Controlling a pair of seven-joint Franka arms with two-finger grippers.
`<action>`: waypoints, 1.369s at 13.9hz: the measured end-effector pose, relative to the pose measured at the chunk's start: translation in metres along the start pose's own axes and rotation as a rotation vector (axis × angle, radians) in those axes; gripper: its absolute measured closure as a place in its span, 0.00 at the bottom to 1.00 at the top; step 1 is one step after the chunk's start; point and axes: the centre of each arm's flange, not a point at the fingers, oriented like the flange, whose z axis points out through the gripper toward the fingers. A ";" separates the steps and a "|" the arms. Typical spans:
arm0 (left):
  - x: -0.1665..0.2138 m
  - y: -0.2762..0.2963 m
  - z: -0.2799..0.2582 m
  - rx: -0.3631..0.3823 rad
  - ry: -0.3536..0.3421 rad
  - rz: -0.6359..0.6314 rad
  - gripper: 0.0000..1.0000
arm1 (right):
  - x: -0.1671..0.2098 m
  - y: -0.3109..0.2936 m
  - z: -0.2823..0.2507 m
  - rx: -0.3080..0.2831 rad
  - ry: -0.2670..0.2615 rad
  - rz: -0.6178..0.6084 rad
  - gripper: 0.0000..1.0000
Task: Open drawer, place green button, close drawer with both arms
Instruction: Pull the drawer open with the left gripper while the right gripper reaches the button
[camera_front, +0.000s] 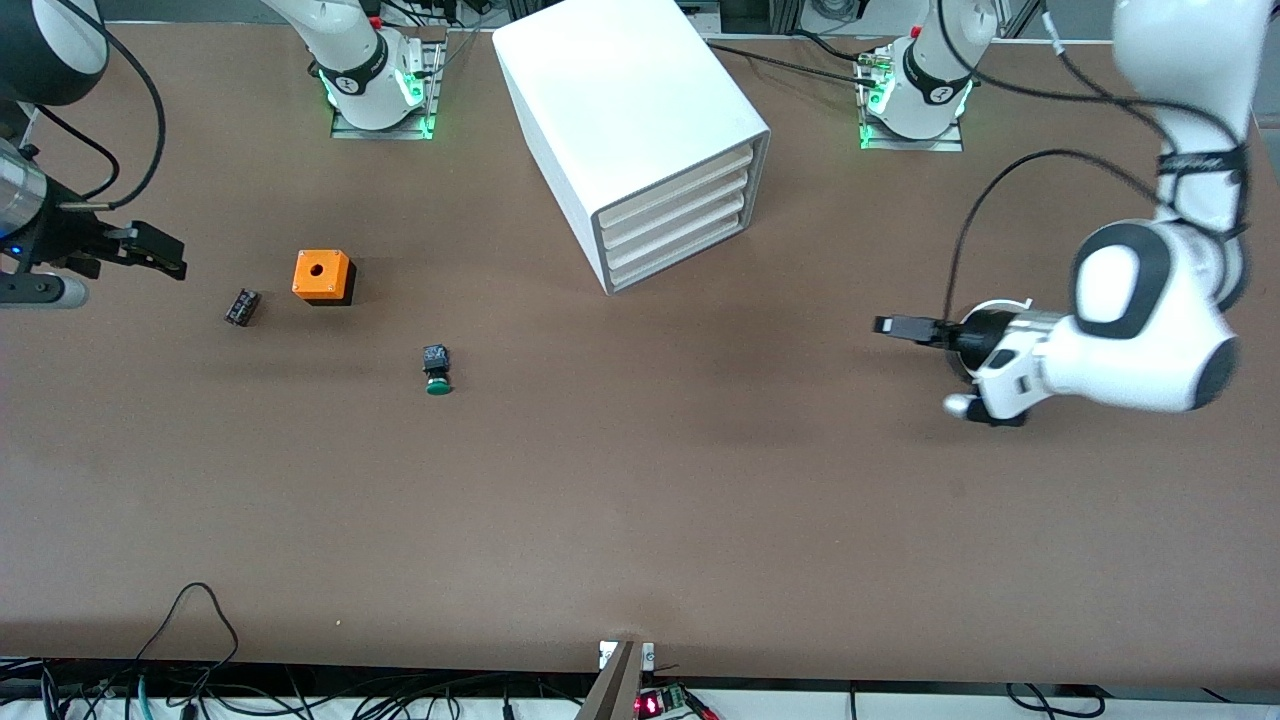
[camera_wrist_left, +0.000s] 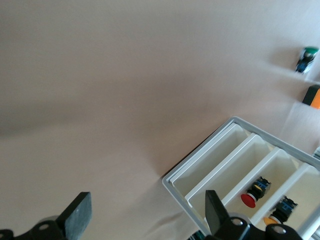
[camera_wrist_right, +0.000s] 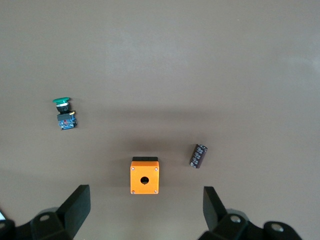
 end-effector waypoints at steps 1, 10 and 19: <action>0.009 0.003 0.026 -0.019 -0.035 0.011 0.00 | 0.002 -0.003 0.001 -0.001 -0.001 -0.004 0.00; 0.000 0.007 0.263 -0.404 -0.127 0.237 0.04 | 0.010 -0.006 0.009 0.000 0.001 -0.011 0.00; -0.039 0.055 0.319 -0.486 -0.234 0.264 0.17 | 0.062 -0.038 0.105 0.090 -0.036 -0.017 0.00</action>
